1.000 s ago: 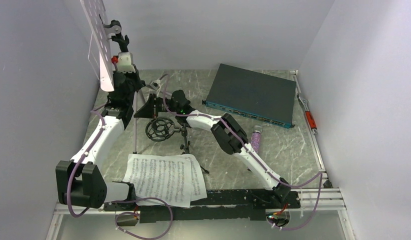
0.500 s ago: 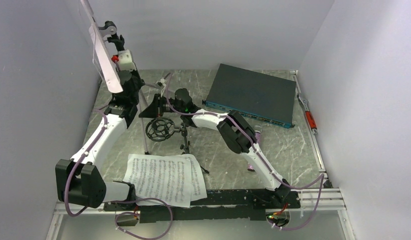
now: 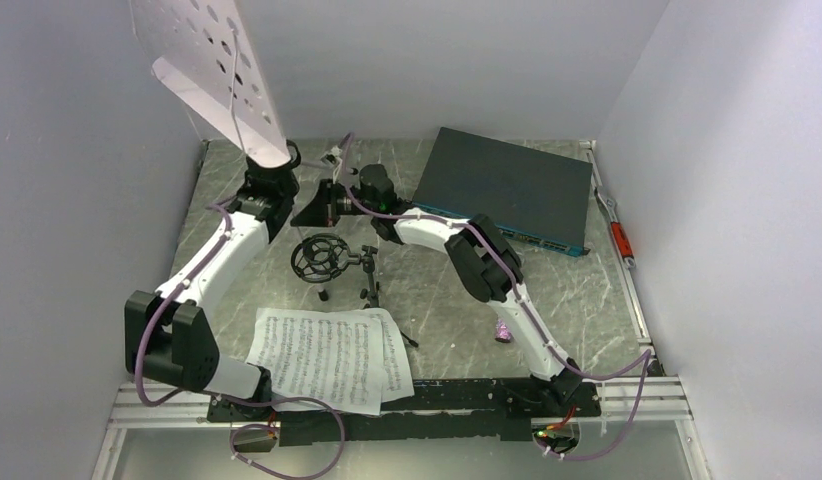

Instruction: Set up the instrument practice props

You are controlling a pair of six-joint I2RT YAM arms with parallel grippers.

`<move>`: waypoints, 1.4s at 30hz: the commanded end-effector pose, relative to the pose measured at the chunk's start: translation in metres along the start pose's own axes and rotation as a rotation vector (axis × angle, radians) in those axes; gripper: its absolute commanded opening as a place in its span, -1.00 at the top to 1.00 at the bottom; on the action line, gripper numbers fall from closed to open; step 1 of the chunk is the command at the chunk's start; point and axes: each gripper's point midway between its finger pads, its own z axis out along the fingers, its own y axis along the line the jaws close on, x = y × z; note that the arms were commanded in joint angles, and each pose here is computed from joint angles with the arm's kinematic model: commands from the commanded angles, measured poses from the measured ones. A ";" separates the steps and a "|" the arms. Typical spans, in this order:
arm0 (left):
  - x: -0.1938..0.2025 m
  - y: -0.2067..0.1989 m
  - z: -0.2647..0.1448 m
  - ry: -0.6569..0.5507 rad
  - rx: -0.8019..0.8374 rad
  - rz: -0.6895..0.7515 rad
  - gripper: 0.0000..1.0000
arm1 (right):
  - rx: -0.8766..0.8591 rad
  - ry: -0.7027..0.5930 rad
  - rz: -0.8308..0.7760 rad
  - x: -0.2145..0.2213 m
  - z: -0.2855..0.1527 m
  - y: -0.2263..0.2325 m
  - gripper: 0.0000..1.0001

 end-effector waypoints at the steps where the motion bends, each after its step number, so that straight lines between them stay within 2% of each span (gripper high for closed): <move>1: -0.050 0.053 -0.003 -0.065 -0.278 0.138 0.94 | 0.110 -0.071 0.086 -0.055 -0.046 -0.016 1.00; 14: -0.052 0.028 -0.004 -0.066 -0.408 0.341 0.94 | 0.209 -0.096 0.070 -0.081 -0.083 -0.042 1.00; 18: -0.057 0.016 -0.011 -0.094 -0.428 0.391 0.94 | 0.243 -0.107 0.070 -0.087 -0.097 -0.053 1.00; 29: -0.040 -0.027 -0.028 -0.074 -0.430 0.525 0.94 | 0.349 -0.084 0.006 -0.085 -0.125 -0.073 1.00; 37: -0.031 -0.032 -0.035 -0.067 -0.437 0.524 0.94 | 0.435 -0.031 -0.037 -0.071 -0.127 -0.079 1.00; 42: -0.026 -0.025 -0.043 -0.068 -0.437 0.469 0.94 | 0.460 -0.010 -0.087 -0.064 -0.125 -0.074 1.00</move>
